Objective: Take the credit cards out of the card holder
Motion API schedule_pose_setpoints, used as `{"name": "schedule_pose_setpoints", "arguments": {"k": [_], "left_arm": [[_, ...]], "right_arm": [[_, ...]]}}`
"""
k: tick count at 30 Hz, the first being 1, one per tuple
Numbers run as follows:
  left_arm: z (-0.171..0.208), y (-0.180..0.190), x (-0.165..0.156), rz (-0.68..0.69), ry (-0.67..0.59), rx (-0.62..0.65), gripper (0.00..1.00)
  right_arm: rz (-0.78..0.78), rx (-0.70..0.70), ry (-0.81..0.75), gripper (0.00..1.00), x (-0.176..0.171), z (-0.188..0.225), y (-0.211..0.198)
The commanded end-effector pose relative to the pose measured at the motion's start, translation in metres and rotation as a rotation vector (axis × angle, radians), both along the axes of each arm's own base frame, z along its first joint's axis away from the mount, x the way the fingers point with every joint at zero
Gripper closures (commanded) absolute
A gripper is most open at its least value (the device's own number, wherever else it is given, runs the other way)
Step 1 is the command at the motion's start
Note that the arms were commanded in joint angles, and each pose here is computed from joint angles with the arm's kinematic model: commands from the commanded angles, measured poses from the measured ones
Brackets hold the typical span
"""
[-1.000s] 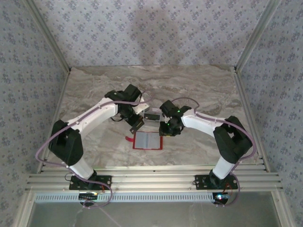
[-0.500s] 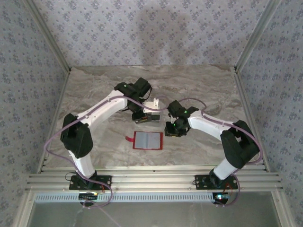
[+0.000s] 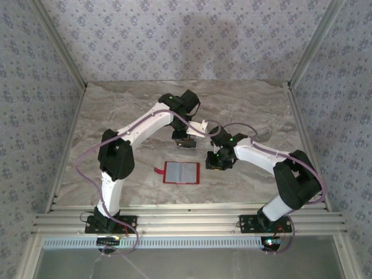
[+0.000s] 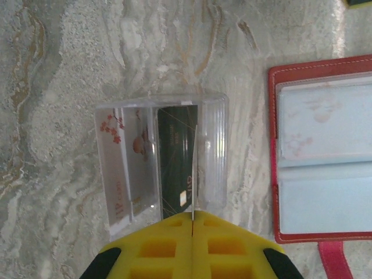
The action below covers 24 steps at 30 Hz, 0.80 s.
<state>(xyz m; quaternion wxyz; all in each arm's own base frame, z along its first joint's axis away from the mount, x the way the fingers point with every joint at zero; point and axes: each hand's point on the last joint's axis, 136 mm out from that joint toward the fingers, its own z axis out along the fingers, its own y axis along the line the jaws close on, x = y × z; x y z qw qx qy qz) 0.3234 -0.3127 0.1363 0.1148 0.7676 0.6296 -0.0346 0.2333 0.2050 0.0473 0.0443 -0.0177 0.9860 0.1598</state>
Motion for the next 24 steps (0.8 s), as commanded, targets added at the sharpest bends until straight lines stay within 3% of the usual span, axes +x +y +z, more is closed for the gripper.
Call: {"name": "schedule_pose_setpoints", "arguments": {"k": [1, 24], "left_arm": [[0.003, -0.002, -0.002, -0.048, 0.009, 0.030, 1.00], [-0.036, -0.006, -0.003, -0.024, 0.141, 0.086, 1.00]], "right_arm": [[-0.010, -0.010, -0.008, 0.73, -0.002, 0.001, -0.008], [-0.026, -0.001, -0.006, 0.73, 0.000, -0.004, -0.011]]}}
